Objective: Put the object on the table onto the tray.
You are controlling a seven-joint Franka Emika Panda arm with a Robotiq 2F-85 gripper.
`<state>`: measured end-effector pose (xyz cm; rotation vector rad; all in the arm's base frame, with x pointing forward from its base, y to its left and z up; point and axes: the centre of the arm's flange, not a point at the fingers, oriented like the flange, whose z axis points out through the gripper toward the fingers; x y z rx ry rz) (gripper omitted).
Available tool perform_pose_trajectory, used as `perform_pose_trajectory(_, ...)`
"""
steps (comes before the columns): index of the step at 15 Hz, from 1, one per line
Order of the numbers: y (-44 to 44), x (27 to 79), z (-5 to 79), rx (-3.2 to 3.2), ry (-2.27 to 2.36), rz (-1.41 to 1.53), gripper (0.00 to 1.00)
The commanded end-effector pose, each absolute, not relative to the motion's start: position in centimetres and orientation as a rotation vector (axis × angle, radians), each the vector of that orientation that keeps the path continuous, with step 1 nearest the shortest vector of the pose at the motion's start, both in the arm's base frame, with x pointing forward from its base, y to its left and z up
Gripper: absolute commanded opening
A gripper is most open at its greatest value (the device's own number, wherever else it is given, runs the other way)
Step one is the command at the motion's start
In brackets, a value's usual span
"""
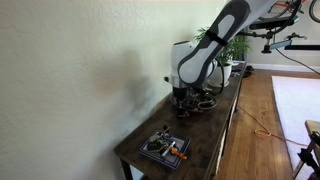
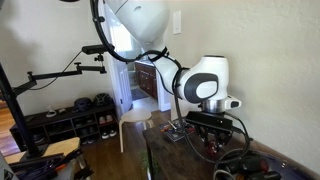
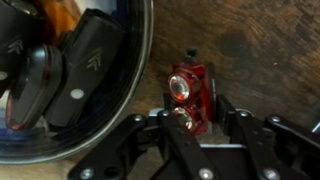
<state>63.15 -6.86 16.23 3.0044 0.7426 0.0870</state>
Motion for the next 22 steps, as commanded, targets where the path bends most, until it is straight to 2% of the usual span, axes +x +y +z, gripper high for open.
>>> perform_pose_trajectory(1,-6.3,61.1,20.3,2.968,0.784,0.114,0.19)
perform_pose_trajectory(11,-12.6,62.6,25.7,2.864,0.624,0.183,0.19)
perform_pose_trajectory(22,-18.2,64.8,23.2,2.863,0.504,0.171,0.19)
